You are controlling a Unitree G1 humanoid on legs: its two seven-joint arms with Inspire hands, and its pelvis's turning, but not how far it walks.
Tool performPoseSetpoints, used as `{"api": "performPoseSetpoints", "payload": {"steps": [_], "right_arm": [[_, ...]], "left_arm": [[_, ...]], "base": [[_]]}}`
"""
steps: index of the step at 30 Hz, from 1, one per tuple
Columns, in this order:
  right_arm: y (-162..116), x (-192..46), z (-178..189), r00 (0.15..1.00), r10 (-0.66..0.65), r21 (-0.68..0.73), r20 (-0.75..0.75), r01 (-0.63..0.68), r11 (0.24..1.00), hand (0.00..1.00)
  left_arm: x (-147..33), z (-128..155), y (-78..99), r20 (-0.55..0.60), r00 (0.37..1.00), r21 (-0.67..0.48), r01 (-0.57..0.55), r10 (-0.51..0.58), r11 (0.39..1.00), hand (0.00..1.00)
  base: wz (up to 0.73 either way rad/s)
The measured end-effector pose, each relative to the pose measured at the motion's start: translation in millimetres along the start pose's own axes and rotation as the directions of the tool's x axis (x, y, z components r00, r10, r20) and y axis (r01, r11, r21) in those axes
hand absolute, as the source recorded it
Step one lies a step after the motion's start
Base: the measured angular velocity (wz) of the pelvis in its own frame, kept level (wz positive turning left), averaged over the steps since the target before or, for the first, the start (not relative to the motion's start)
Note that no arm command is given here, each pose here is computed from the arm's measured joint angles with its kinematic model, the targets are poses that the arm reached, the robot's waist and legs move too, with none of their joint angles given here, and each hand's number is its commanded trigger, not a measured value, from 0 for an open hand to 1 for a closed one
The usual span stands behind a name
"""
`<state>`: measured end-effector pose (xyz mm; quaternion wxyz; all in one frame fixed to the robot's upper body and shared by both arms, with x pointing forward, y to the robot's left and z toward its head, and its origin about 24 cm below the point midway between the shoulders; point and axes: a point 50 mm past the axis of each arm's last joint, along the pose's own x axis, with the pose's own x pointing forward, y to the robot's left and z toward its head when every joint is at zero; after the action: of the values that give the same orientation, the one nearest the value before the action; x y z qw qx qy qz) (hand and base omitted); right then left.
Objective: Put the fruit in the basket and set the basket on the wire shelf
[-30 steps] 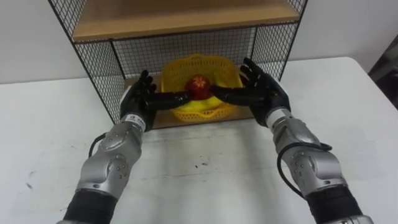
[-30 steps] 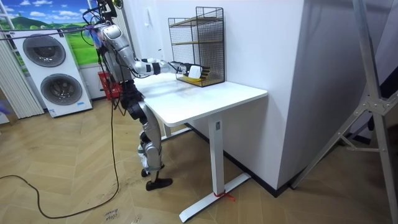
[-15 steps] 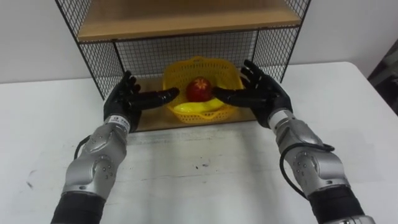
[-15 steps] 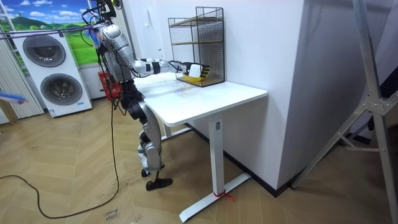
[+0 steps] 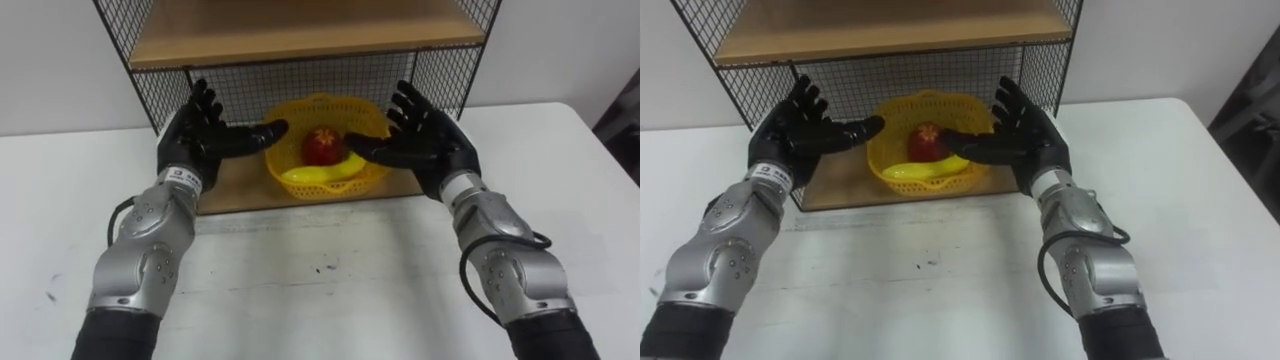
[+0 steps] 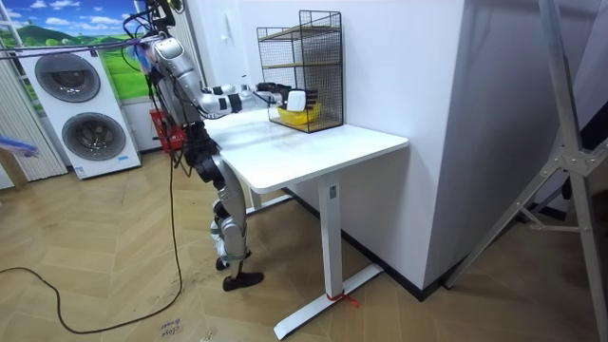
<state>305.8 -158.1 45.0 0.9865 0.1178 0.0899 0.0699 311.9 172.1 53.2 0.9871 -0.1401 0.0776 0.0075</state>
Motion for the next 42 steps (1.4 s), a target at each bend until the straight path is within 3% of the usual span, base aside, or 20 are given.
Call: {"api": "performPoseSetpoints", "payload": {"steps": [15, 27, 42], "right_arm": [[-16, -40, 3, 0.994, -0.014, -0.002, 0.111, 0.014, 1.0, 0.0], [-16, -54, 4, 0.988, 0.01, -0.023, 0.151, -0.006, 1.0, 0.0], [-40, -85, 16, 0.973, -0.028, -0.087, 0.23, 0.05, 0.995, 0.0]], "left_arm": [[-37.0, -2, 8.5, 0.096, 0.993, 0.104, 0.06, -0.071, 0.993, 0.0], [-50.8, 1, 10.2, 0.139, 0.985, 0.133, 0.082, -0.101, 0.988, 0.0], [-89.2, 4, 38.4, 0.146, 0.974, 0.206, 0.14, -0.171, 0.969, 0.0]], "base": [[0.0], [0.0], [0.01]]}}
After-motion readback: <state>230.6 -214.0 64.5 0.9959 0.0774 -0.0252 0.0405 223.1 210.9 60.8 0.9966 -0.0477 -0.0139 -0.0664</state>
